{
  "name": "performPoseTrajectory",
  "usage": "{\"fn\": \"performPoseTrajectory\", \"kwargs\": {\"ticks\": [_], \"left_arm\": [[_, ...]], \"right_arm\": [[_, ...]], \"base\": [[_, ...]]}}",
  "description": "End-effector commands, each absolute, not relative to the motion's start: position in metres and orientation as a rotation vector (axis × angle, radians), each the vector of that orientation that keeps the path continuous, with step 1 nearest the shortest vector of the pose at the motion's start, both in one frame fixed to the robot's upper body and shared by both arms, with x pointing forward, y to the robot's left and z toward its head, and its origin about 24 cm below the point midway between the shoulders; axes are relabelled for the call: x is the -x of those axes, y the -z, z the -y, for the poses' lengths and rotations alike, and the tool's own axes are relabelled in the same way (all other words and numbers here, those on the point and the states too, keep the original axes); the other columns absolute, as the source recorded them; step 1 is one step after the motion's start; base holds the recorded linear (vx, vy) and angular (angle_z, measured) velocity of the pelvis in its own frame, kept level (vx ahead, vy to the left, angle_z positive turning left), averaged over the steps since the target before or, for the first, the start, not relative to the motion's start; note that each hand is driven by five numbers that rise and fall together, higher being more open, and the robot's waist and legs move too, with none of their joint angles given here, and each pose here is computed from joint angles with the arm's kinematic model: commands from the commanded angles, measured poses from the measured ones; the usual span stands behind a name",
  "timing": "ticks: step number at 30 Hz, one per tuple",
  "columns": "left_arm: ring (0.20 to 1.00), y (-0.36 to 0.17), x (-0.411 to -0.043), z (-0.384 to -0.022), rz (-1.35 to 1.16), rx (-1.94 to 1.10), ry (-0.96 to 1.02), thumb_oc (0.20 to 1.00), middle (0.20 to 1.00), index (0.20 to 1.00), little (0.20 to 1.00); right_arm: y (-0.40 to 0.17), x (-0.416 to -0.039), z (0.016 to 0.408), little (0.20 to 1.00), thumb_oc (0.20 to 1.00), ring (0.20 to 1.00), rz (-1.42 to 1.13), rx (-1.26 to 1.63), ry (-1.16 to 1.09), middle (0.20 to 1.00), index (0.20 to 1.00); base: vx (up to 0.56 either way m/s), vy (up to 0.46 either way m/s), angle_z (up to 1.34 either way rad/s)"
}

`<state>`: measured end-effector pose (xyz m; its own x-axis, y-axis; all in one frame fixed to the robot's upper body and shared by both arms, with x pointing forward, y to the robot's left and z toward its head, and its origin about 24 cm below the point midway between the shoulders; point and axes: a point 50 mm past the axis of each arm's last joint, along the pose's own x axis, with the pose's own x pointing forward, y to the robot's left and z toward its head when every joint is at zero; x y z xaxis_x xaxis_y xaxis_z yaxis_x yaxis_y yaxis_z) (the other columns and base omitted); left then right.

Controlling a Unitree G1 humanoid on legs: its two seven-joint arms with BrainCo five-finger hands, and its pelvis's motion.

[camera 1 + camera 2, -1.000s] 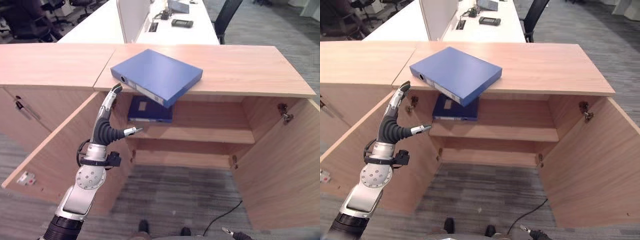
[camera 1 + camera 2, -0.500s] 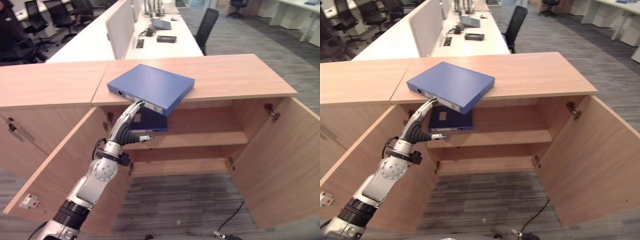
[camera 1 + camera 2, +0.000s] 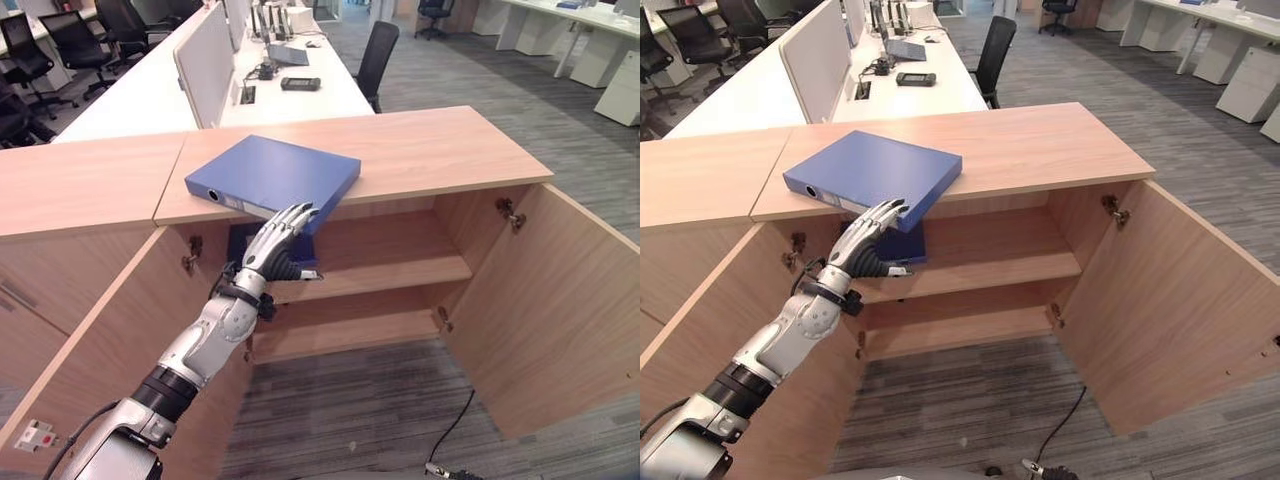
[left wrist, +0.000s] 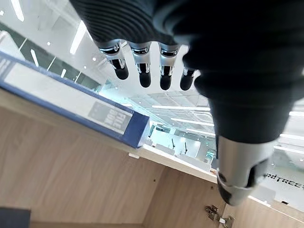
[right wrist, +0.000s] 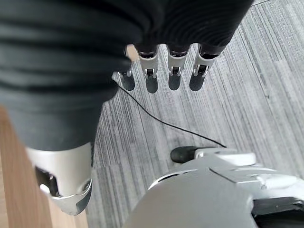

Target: Put the empty folder in the office cabinet

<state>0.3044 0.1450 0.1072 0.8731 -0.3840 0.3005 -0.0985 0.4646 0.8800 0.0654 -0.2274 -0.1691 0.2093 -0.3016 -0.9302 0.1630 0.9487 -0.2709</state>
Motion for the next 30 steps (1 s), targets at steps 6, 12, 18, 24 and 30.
{"fn": "performPoseTrajectory", "kwargs": {"ticks": [6, 12, 18, 24, 30], "left_arm": [[1.000, -0.167, -0.321, -0.157, 0.724, -1.170, -0.018, 1.000, 1.000, 1.000, 1.000], [1.000, -0.202, -0.289, -0.157, 0.891, -0.975, -0.034, 1.000, 1.000, 1.000, 1.000], [1.000, -0.250, -0.246, -0.144, 1.126, -0.710, 0.080, 1.000, 1.000, 1.000, 1.000], [1.000, -0.259, -0.230, -0.140, 1.170, -0.539, 0.203, 1.000, 1.000, 1.000, 1.000], [1.000, -0.267, -0.217, -0.142, 1.184, -0.349, 0.321, 1.000, 1.000, 1.000, 1.000]], "right_arm": [[0.168, -0.080, 0.224, 1.000, 1.000, 1.000, -1.295, 0.153, 0.295, 1.000, 1.000], [0.166, -0.080, 0.232, 1.000, 1.000, 1.000, -1.304, 0.143, 0.318, 1.000, 1.000], [0.164, -0.073, 0.245, 1.000, 1.000, 1.000, -1.322, 0.101, 0.356, 1.000, 1.000], [0.166, -0.075, 0.239, 1.000, 1.000, 1.000, -1.309, 0.041, 0.349, 1.000, 1.000], [0.165, -0.089, 0.231, 1.000, 1.000, 1.000, -1.270, 0.027, 0.284, 1.000, 1.000]], "base": [[-0.02, 0.043, -0.14], [-0.01, 0.133, -0.10], [0.01, 0.195, 0.25], [0.20, -0.022, 0.57], [0.15, -0.049, 0.54]]}}
